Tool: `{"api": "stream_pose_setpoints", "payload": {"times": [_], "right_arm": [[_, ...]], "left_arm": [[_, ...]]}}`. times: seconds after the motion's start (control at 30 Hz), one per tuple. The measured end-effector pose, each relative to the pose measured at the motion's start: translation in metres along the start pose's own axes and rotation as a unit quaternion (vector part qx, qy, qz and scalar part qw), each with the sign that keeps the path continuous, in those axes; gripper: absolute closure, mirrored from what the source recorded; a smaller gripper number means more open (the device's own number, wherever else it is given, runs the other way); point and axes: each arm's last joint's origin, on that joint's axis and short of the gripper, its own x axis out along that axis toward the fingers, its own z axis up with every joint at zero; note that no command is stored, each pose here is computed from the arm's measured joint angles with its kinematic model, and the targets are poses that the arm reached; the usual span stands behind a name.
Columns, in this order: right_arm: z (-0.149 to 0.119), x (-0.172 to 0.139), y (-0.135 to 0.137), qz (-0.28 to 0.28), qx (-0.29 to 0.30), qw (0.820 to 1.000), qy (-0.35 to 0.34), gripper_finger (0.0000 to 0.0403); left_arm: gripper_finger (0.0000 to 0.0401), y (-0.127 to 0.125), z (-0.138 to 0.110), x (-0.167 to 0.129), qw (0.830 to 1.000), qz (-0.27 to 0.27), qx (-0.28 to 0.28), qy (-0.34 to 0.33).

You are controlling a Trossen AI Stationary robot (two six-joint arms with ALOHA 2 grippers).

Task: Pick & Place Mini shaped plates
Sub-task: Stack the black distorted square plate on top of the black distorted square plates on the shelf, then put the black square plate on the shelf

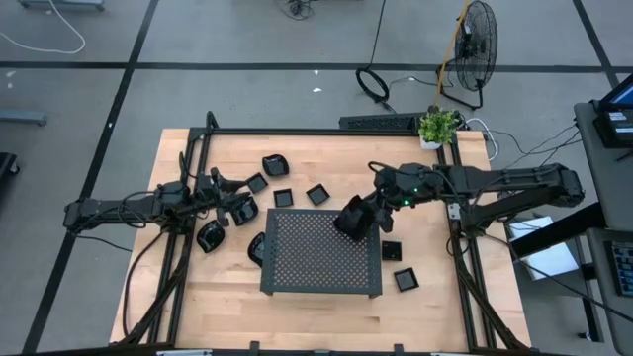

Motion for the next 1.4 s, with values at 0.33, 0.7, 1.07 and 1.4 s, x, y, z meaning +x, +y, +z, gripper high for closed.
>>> {"api": "stream_pose_setpoints", "payload": {"times": [0.33,0.7,1.07,1.4], "right_arm": [[-0.002,0.000,0.005,0.007,-0.007,1.000,0.003,0.0402],[-0.002,0.000,0.005,0.006,-0.011,1.000,0.002,0.0367],[-0.004,-0.007,0.007,0.023,-0.009,1.000,0.006,0.0331],[-0.041,-0.040,0.009,-0.065,0.097,0.985,0.126,0.0328]], "left_arm": [[0.0224,0.000,0.000,0.000,1.000,0.000,0.000,0.000],[0.0224,0.000,0.000,0.000,1.000,0.000,0.000,0.000],[0.0224,0.000,0.000,0.000,1.000,0.000,0.000,0.000],[0.0224,0.000,0.000,0.000,1.000,0.000,0.000,0.000]]}}
